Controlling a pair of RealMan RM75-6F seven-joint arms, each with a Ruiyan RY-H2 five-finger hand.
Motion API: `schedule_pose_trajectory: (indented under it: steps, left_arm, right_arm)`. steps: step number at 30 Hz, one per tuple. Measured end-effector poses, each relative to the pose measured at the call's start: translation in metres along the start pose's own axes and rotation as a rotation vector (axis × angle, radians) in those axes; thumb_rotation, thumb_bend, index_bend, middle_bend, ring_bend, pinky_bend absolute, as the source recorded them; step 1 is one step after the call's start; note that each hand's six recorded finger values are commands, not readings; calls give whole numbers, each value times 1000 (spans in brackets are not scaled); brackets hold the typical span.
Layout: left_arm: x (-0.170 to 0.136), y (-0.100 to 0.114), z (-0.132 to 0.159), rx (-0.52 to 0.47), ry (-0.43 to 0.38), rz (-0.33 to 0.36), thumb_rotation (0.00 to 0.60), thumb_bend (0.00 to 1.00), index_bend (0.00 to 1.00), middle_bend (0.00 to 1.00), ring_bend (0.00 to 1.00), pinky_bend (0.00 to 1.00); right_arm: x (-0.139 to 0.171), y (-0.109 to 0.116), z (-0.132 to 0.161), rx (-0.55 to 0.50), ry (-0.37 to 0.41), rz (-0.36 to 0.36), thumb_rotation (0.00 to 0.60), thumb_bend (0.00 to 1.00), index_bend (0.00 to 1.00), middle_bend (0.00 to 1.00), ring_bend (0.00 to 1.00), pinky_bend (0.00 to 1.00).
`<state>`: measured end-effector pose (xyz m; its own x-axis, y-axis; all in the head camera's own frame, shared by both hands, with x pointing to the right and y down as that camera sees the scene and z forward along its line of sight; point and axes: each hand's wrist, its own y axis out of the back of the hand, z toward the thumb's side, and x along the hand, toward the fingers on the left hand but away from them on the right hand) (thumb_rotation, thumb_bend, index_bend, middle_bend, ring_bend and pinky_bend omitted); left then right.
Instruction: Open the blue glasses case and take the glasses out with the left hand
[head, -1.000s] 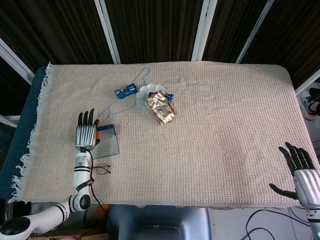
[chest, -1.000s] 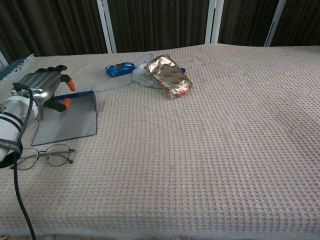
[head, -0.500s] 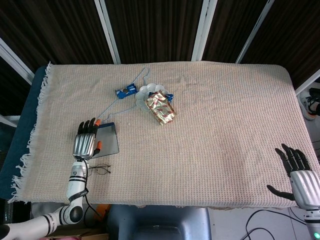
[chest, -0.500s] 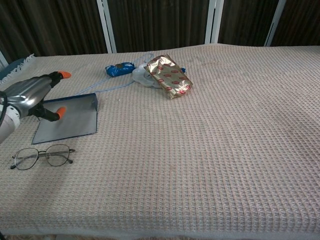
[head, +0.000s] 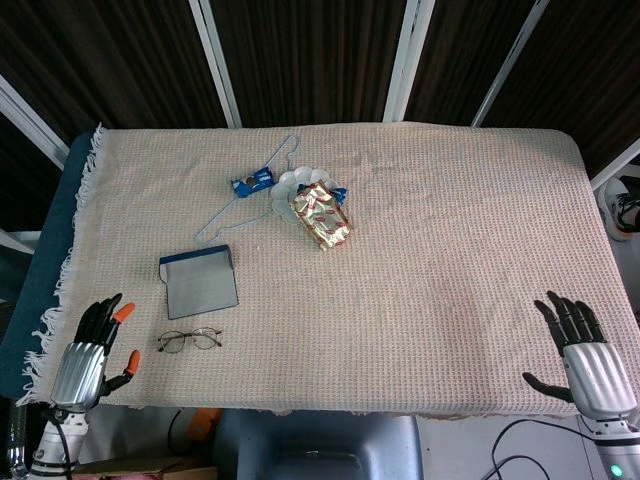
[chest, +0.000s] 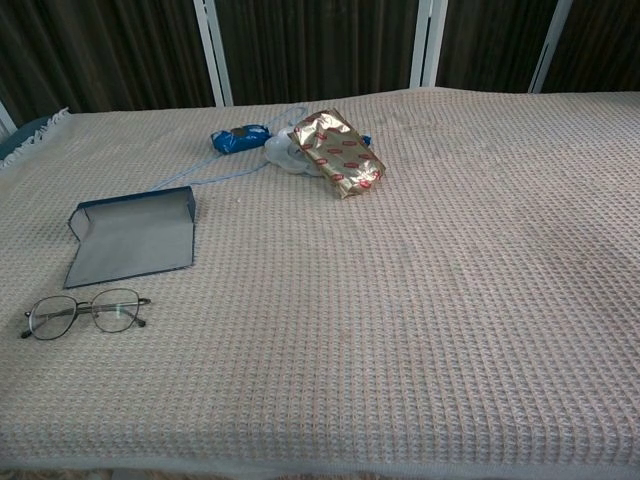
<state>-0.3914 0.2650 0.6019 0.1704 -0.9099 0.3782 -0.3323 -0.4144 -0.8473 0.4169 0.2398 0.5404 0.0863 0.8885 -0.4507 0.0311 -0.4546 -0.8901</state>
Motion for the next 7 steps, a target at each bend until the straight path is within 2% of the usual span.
schedule_pose_trajectory:
  steps: [7]
  left_arm:
    - [-15,0,-8,29,11,-63,600,419,83,0,0,0]
  right_arm:
    - [-1,-3,1,4,2,9,600,134,0,0,0,0]
